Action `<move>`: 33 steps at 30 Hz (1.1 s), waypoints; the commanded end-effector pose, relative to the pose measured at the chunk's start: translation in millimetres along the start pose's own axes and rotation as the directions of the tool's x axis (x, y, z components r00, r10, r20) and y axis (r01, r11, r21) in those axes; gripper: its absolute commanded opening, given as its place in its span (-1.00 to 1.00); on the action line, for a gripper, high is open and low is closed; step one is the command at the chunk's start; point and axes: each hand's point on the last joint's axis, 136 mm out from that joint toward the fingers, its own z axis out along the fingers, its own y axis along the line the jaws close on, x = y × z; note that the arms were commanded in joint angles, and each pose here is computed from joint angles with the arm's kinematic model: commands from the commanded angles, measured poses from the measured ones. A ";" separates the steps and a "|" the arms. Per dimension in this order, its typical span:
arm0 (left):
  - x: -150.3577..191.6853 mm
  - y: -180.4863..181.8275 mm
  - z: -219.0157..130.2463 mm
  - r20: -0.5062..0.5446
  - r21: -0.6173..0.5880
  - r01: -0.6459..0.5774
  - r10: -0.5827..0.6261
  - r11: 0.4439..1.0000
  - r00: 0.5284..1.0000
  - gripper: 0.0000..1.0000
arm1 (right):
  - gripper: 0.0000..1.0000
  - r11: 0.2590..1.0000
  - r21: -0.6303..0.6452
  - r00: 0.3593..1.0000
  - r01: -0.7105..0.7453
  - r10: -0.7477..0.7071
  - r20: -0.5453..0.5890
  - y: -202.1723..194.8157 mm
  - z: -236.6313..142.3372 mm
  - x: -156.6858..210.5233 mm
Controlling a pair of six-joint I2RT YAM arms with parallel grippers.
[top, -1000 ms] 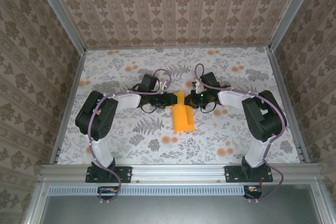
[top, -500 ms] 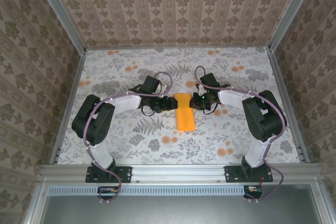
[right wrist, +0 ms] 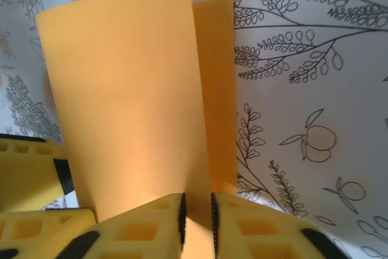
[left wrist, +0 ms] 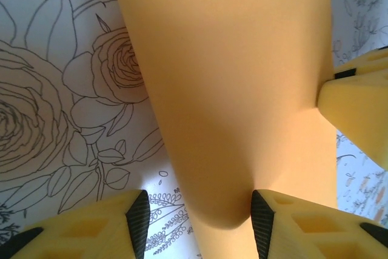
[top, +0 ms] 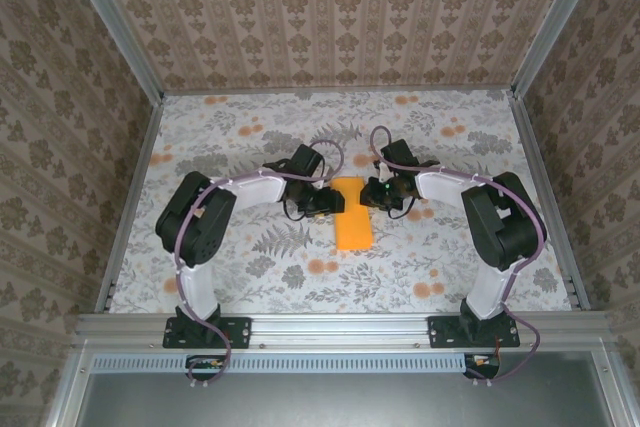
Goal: Fold a paper plane with a square sheet of paper (fold left side to right side)
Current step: First fold in half a square sheet of paper at the center of the table.
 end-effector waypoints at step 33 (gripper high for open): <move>18.1 19.0 21.6 -0.134 -0.157 -0.052 0.031 0.986 0.991 -0.02 | 0.20 0.996 0.090 0.951 -0.004 -0.024 0.308 -20.3 -79.9 -25.3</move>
